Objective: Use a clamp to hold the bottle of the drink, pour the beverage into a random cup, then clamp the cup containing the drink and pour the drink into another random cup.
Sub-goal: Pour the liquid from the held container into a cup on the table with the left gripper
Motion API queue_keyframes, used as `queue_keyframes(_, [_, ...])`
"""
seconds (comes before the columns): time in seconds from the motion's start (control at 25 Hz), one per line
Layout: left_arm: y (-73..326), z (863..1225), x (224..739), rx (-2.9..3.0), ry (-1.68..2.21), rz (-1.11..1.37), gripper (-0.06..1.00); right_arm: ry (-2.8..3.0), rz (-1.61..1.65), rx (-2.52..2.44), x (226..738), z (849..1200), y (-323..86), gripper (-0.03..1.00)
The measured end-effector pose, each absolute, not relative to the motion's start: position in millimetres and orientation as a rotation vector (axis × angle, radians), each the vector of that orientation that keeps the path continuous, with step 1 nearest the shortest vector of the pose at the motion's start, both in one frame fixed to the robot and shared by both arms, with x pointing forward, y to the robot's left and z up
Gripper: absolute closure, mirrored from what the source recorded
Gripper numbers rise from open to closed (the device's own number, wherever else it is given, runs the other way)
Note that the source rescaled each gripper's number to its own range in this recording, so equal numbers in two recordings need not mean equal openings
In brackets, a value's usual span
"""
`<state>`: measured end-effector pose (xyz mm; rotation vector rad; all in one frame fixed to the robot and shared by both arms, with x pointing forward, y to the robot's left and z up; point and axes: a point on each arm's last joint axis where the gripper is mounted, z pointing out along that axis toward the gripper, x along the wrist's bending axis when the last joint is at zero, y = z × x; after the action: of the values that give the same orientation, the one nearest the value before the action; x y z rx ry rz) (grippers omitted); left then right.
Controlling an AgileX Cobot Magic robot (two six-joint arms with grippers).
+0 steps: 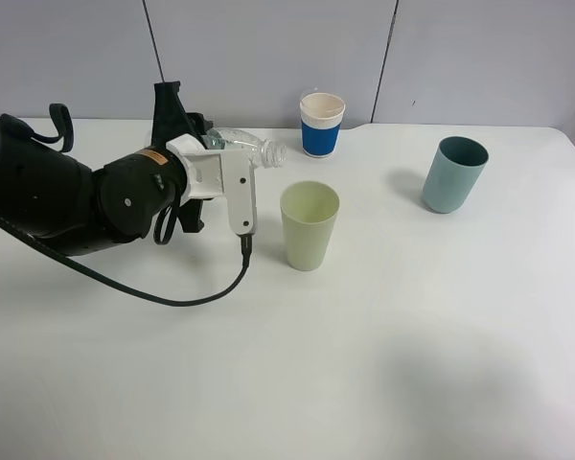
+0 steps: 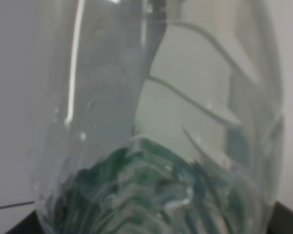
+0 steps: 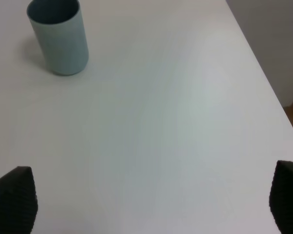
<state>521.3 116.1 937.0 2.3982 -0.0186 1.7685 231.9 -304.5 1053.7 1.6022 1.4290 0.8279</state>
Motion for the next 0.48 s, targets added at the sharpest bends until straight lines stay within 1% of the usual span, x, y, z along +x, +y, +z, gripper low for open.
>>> queue_keyframes(0.48, [110.8, 941.5, 521.3, 2.362, -0.185, 1.819, 0.87, 1.429, 0.828, 1.602, 231.9, 1053.7, -304.5, -0.03])
